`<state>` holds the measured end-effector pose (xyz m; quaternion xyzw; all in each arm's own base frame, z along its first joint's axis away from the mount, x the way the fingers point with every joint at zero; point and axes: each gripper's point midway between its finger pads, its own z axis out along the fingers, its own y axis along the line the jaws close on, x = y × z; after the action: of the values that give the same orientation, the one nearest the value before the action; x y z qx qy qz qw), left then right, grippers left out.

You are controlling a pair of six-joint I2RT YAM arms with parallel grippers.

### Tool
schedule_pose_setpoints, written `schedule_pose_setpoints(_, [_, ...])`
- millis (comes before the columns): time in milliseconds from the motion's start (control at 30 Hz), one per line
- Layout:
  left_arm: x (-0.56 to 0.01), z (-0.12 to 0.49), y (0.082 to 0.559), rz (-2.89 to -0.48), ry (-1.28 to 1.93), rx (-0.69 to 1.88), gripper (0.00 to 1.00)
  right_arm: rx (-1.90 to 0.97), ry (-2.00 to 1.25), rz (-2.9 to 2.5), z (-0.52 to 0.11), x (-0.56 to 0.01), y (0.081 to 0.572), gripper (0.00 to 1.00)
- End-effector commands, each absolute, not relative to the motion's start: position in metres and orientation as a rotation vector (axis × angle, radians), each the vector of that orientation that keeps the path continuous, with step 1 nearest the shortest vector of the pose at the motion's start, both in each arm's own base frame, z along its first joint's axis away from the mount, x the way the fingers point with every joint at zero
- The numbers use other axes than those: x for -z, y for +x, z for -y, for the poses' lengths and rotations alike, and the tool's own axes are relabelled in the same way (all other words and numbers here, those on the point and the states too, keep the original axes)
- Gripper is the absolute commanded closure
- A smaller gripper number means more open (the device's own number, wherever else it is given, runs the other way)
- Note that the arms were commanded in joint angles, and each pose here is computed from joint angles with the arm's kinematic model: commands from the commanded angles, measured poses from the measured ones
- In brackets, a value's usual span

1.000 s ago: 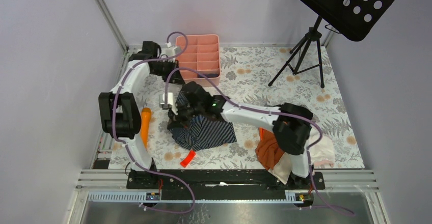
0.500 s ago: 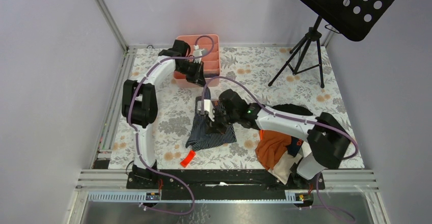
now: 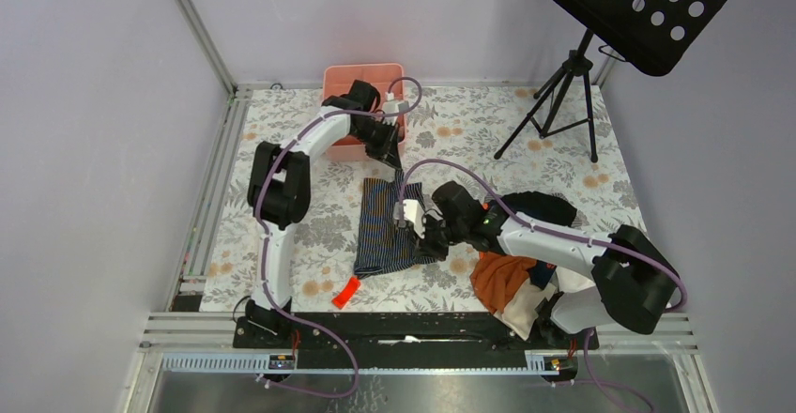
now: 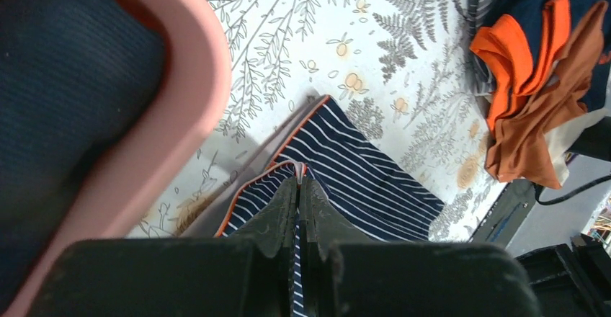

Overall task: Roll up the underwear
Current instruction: Fold the underwear at the center of the board.

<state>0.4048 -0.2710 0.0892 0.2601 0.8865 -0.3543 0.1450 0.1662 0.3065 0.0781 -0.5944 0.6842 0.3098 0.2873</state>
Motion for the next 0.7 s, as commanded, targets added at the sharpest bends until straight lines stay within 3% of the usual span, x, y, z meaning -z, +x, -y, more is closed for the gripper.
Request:
schedule_pose_setpoints(0, [-0.086, 0.275, 0.433, -2.483, 0.791, 0.923, 1.00, -0.792, -1.571, -1.856, -0.295, -0.074, 0.170, 1.00])
schedule_pose_setpoints(667, [-0.089, 0.314, 0.414, -2.456, 0.859, 0.997, 1.00, -0.764, -1.533, -1.945, -0.280, -0.057, 0.168, 1.00])
